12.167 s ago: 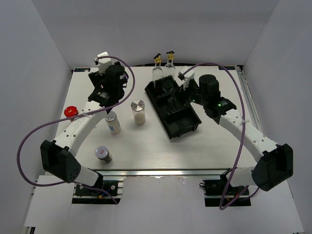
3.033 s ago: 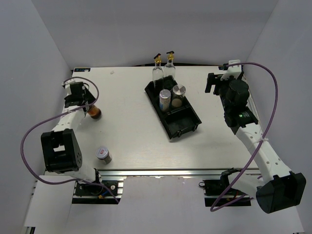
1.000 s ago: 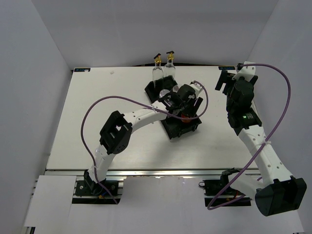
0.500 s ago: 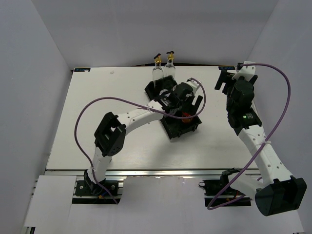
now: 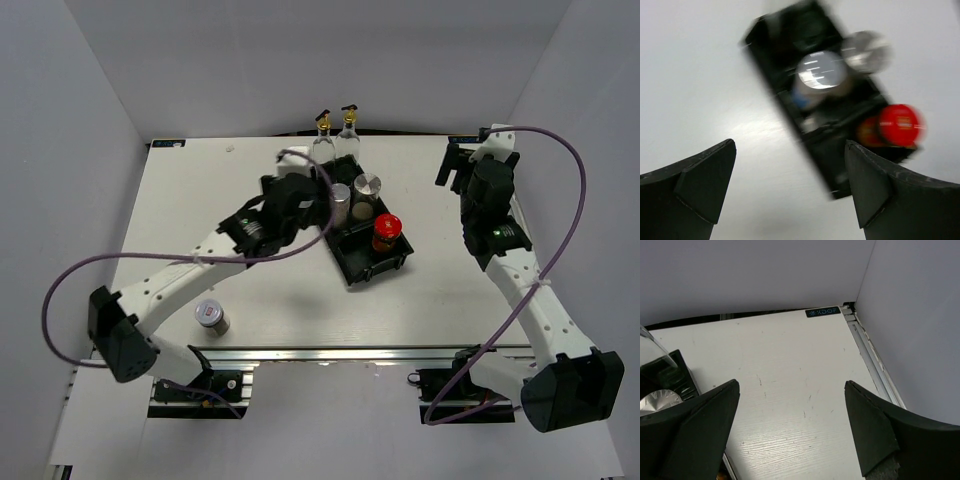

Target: Organize the condiment bottles

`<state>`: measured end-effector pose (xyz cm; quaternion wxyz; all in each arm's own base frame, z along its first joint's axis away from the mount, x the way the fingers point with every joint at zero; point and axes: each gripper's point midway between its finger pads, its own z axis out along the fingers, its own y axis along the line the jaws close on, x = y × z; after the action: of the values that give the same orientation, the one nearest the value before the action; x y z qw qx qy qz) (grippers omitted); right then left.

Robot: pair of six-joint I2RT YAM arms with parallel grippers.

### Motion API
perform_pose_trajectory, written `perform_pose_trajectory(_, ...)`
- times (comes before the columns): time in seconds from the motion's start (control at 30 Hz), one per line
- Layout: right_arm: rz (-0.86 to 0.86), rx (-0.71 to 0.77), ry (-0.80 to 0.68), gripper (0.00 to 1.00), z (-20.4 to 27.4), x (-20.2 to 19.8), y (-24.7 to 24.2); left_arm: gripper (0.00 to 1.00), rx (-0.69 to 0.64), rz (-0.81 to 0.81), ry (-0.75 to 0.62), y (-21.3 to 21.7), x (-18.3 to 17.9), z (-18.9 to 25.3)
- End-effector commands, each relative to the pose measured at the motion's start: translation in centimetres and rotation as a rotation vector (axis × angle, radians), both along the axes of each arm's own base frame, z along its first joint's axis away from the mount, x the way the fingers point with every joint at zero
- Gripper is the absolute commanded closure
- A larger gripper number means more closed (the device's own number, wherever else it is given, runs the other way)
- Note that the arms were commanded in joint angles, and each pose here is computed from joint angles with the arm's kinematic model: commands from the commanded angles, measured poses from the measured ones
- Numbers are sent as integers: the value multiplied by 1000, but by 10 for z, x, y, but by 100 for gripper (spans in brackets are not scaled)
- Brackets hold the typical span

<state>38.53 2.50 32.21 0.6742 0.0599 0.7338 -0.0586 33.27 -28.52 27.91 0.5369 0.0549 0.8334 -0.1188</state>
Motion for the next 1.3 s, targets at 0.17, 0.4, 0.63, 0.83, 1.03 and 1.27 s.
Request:
perform_pose_trajectory(0.17,-14,17,48,11,1,22,1,2,3,555,256,181,-52,-90)
perform_pose_trajectory(0.4,-107,40,164,11,-27,37,-23,2,-42,704,359,230,-119,-135)
perform_pose_trajectory(0.63,-152,125,292,11,-60,40,-36,2,-78,812,377,256,-150,-158)
perform_pose_trajectory(0.83,-150,214,281,11,-83,15,-32,2,-4,876,360,274,-154,-151)
perform_pose_trajectory(1.03,-155,235,318,10,-108,0,-31,2,68,879,466,283,-161,-174)
perform_pose_trajectory(1.27,-186,218,312,11,-113,-2,-38,2,39,831,633,273,-179,-193)
